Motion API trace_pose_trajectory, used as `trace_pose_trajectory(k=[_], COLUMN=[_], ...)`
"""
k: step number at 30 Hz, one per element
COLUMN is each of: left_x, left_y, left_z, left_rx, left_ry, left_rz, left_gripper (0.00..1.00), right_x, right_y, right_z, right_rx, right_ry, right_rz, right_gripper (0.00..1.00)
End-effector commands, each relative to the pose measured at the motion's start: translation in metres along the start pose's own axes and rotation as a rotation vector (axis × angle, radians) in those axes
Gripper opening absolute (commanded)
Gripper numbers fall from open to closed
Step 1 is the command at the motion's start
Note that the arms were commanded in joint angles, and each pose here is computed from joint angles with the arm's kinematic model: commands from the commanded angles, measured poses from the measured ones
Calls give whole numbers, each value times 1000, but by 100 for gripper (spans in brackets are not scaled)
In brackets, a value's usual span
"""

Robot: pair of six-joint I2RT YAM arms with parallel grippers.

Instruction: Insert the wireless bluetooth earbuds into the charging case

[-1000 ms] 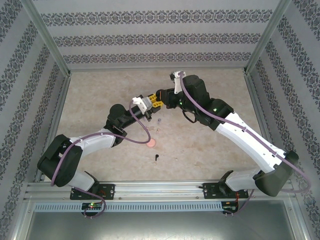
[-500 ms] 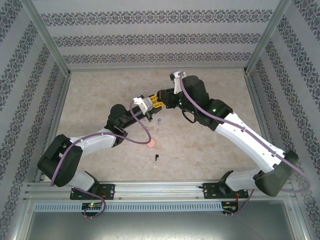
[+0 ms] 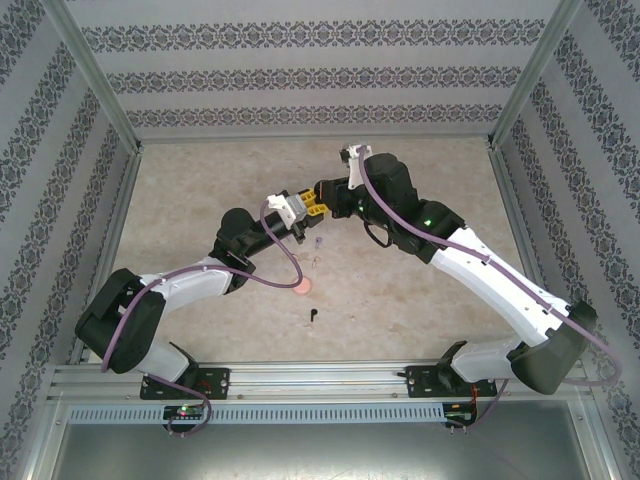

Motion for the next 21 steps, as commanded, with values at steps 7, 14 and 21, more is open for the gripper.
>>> trace_pose_trajectory(k=[7, 14, 21], left_x=[-8, -10, -11], left_y=[39, 40, 36], left_z=[-14, -14, -10], left_rx=[-30, -27, -15], left_ry=[-59, -59, -34], left_rz=[-109, -106, -96], left_gripper=[0, 0, 0], right_x=[-8, -11, -20], right_y=[-26, -38, -53], right_z=[11, 24, 28], right_rx=[178, 285, 279], right_ry=[8, 31, 67], right_rz=[74, 109, 167], right_gripper=[18, 17, 17])
Point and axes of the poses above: each hand's point on the last joint's axis, 136 mm out from that joint toward the fingers, its own x axis back along the fingers, its own z axis along the line the jaws close on, y = z × x, the point moved 2 cm from there along x, back along the fingers, and after that the axes turned 9 degrees about x, right-handed, at the moved point
